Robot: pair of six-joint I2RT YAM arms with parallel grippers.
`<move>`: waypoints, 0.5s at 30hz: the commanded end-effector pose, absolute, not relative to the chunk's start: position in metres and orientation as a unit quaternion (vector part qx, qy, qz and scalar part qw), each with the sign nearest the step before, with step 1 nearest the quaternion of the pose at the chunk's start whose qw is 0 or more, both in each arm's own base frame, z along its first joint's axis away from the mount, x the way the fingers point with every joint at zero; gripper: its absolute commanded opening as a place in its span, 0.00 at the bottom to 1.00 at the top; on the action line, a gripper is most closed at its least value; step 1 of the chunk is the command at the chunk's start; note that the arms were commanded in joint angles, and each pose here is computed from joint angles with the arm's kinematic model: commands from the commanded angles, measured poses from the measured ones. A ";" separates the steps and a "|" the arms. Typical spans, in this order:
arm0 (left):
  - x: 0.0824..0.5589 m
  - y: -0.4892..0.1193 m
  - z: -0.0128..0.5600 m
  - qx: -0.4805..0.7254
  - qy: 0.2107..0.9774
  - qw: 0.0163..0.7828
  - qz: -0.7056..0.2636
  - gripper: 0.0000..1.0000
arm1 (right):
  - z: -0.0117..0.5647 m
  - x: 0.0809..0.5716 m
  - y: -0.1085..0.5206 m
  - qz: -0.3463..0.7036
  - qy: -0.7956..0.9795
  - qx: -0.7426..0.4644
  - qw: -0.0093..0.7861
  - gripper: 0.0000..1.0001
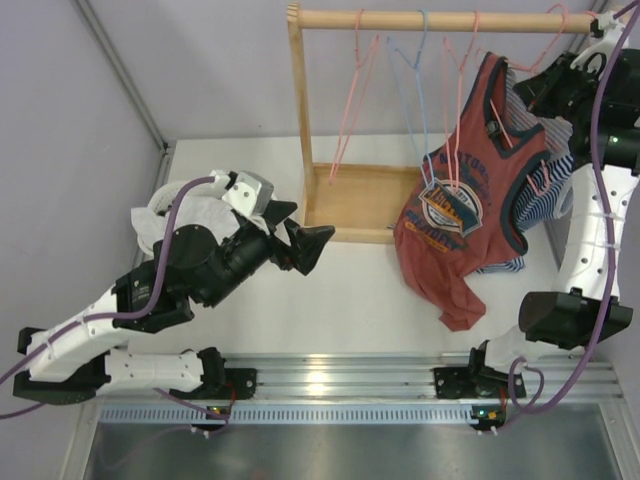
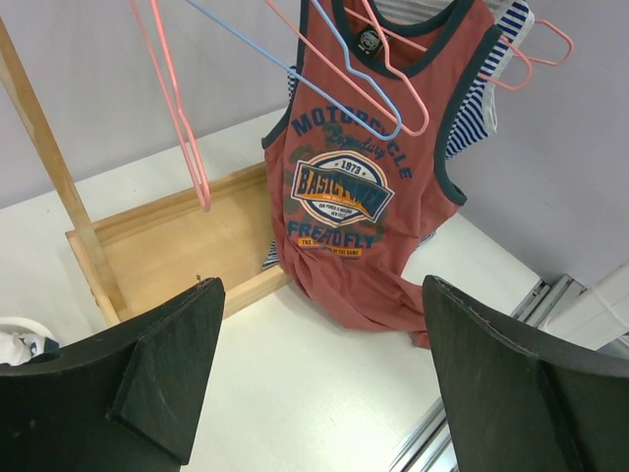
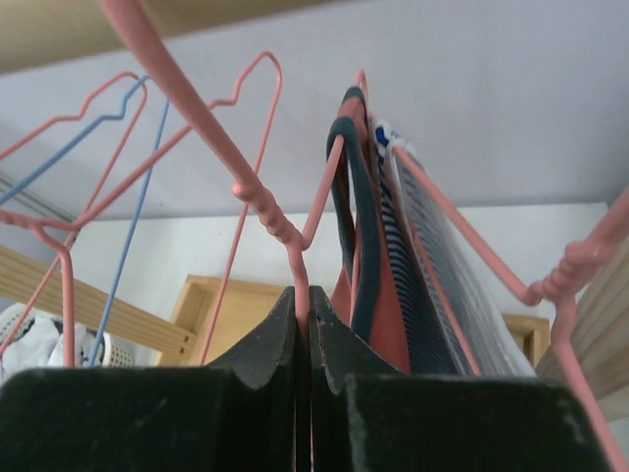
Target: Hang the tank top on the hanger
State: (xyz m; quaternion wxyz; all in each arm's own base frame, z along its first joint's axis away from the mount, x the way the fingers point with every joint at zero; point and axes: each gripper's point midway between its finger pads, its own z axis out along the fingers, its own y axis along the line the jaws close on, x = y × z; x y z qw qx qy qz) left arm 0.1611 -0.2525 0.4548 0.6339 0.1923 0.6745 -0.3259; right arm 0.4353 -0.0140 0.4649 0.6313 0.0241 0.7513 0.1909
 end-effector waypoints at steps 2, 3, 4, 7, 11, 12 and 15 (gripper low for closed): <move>0.162 -0.248 0.479 0.168 0.655 0.651 -0.344 0.87 | 0.484 0.421 -0.009 0.177 0.731 0.010 0.658 0.00; 0.162 -0.249 0.479 0.168 0.656 0.651 -0.344 0.87 | 0.483 0.420 -0.009 0.177 0.732 0.010 0.657 0.00; 0.162 -0.248 0.479 0.168 0.656 0.651 -0.344 0.87 | 0.484 0.418 -0.009 0.176 0.732 0.012 0.658 0.01; 0.162 -0.248 0.478 0.167 0.657 0.650 -0.344 0.87 | 0.483 0.414 -0.010 0.174 0.733 0.015 0.657 0.08; 0.161 -0.248 0.477 0.167 0.657 0.649 -0.345 0.87 | 0.483 0.405 -0.009 0.171 0.733 0.019 0.658 0.23; 0.161 -0.248 0.478 0.167 0.657 0.649 -0.345 0.87 | 0.484 0.404 -0.009 0.170 0.733 0.020 0.658 0.29; 0.161 -0.247 0.477 0.168 0.657 0.649 -0.345 0.87 | 0.484 0.397 -0.011 0.164 0.737 0.032 0.655 0.38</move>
